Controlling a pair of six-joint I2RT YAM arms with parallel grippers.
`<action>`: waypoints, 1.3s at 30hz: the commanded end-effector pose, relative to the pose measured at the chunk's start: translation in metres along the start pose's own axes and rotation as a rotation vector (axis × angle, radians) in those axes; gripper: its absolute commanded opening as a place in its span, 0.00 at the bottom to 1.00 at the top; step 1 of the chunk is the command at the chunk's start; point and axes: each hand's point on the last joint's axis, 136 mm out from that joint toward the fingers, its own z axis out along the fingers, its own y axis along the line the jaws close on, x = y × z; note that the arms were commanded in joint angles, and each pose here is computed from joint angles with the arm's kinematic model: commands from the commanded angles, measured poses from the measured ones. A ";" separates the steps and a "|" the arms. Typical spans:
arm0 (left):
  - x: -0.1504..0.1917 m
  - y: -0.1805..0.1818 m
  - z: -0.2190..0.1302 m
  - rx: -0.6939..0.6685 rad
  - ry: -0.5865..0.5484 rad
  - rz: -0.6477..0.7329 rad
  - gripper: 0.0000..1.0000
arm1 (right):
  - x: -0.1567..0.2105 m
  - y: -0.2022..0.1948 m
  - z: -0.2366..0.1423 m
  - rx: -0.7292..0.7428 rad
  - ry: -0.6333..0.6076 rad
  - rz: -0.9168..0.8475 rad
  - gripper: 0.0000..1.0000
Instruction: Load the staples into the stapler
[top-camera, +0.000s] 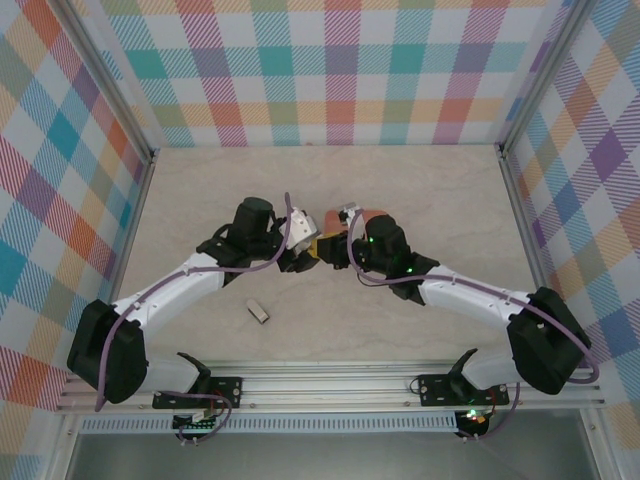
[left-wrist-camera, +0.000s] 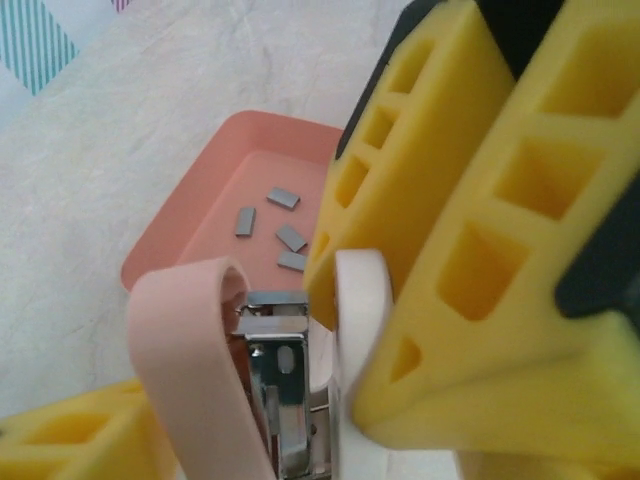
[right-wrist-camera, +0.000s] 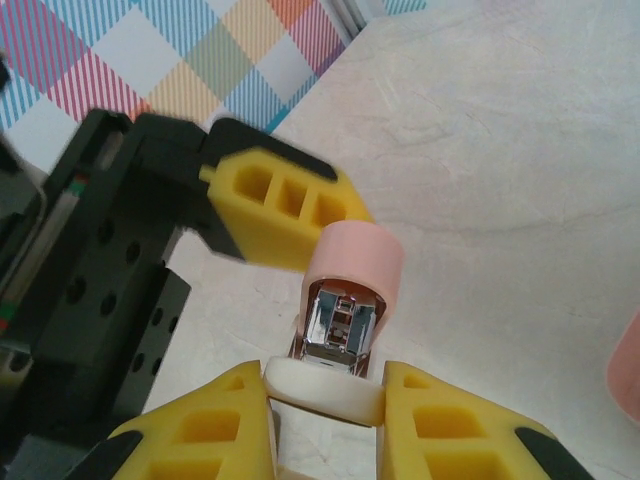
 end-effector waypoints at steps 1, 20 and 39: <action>-0.016 -0.002 -0.009 0.021 -0.010 -0.008 0.77 | -0.012 0.011 -0.016 -0.019 -0.054 -0.161 0.17; -0.035 -0.068 -0.053 0.397 -0.030 0.263 0.63 | 0.043 0.043 -0.081 -0.340 0.157 -0.775 0.11; -0.021 -0.091 -0.048 0.556 -0.052 0.365 0.55 | 0.042 0.060 -0.076 -0.494 0.208 -0.880 0.09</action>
